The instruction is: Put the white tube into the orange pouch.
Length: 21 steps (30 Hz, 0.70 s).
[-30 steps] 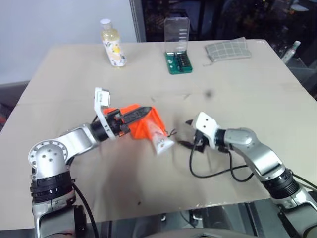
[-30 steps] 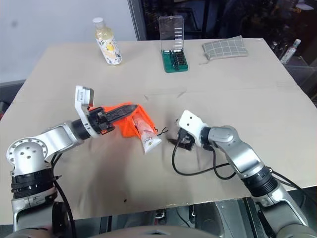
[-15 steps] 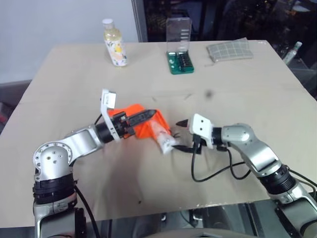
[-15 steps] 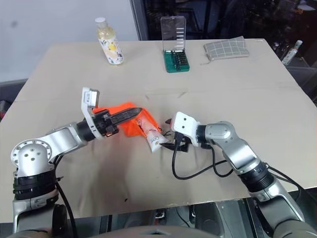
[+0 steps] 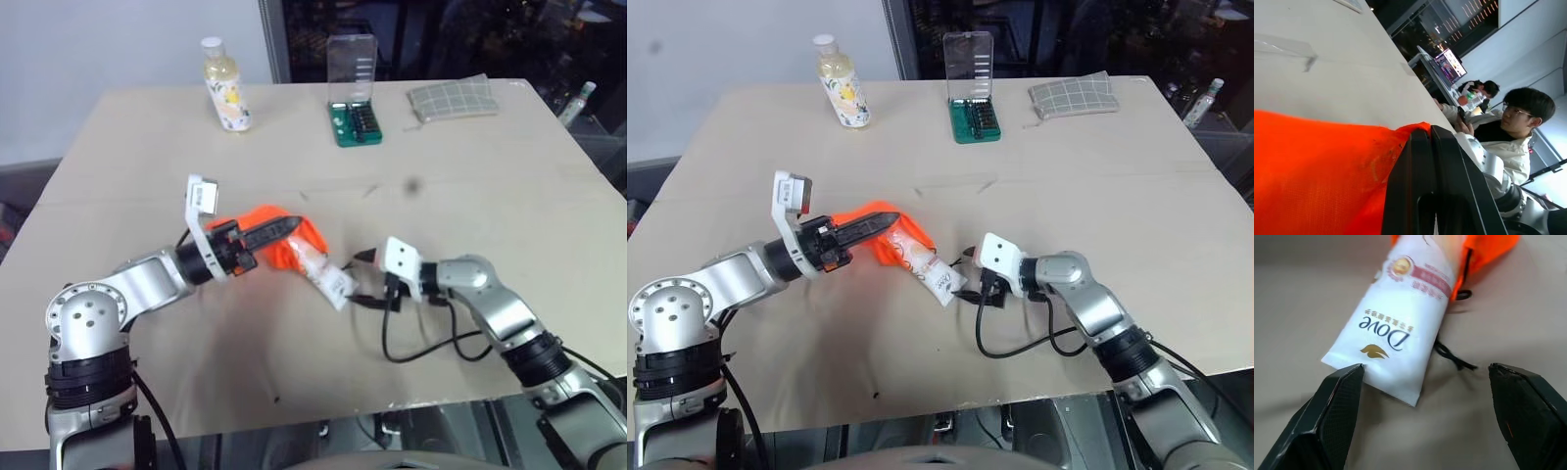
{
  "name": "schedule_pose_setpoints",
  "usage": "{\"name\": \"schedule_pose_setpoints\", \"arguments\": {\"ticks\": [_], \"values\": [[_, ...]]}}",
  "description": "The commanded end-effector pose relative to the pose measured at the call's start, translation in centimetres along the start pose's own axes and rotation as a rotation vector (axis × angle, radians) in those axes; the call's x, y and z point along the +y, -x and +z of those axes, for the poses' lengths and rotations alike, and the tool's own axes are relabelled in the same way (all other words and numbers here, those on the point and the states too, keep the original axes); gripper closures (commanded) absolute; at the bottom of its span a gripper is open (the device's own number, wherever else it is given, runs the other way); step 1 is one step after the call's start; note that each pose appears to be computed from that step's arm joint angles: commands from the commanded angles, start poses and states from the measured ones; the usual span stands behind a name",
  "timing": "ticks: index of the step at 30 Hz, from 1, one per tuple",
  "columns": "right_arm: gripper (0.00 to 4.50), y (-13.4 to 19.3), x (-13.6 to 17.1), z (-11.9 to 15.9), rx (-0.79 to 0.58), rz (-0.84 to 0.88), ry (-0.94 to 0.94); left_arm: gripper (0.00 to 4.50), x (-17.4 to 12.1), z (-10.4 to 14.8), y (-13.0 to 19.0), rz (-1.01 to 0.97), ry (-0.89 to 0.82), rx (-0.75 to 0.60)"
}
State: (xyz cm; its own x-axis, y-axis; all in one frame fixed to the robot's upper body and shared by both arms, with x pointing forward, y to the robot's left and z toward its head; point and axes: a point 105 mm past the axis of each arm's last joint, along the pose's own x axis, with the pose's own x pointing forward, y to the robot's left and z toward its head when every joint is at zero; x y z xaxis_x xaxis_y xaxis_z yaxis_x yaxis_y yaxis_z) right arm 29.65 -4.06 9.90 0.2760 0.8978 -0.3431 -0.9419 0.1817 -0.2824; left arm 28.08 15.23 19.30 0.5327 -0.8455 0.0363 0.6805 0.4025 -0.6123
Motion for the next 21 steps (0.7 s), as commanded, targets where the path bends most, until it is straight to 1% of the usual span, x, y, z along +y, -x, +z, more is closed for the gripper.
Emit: {"name": "schedule_pose_setpoints", "arguments": {"ticks": [1,3,6,10,13,18,21], "values": [[0.37,0.6,0.2,0.5,0.017,-0.001,0.077,4.5,-1.1,0.5,0.0,-0.031,-0.041,-0.023],[0.37,0.5,0.3,0.1,0.034,-0.01,0.07,4.5,-1.0,0.4,-0.1,-0.029,-0.04,-0.022],[0.37,0.3,0.3,-0.6,0.08,-0.015,0.116,4.5,-1.0,0.0,-0.2,-0.021,-0.048,-0.008],[0.37,1.3,1.4,0.5,0.082,0.065,0.16,4.5,-0.7,-0.3,-0.2,-0.001,-0.058,0.003],[0.37,1.3,2.0,0.7,0.102,0.112,0.214,4.5,-0.6,-0.5,-0.3,0.004,-0.062,0.009],[0.37,0.1,2.1,0.2,0.158,0.139,0.292,4.5,-0.7,-0.7,-0.6,0.006,-0.069,0.013],[0.37,-0.7,1.9,-0.3,0.18,0.115,0.305,4.5,-0.4,-0.8,-0.4,0.012,-0.067,0.013]]}}
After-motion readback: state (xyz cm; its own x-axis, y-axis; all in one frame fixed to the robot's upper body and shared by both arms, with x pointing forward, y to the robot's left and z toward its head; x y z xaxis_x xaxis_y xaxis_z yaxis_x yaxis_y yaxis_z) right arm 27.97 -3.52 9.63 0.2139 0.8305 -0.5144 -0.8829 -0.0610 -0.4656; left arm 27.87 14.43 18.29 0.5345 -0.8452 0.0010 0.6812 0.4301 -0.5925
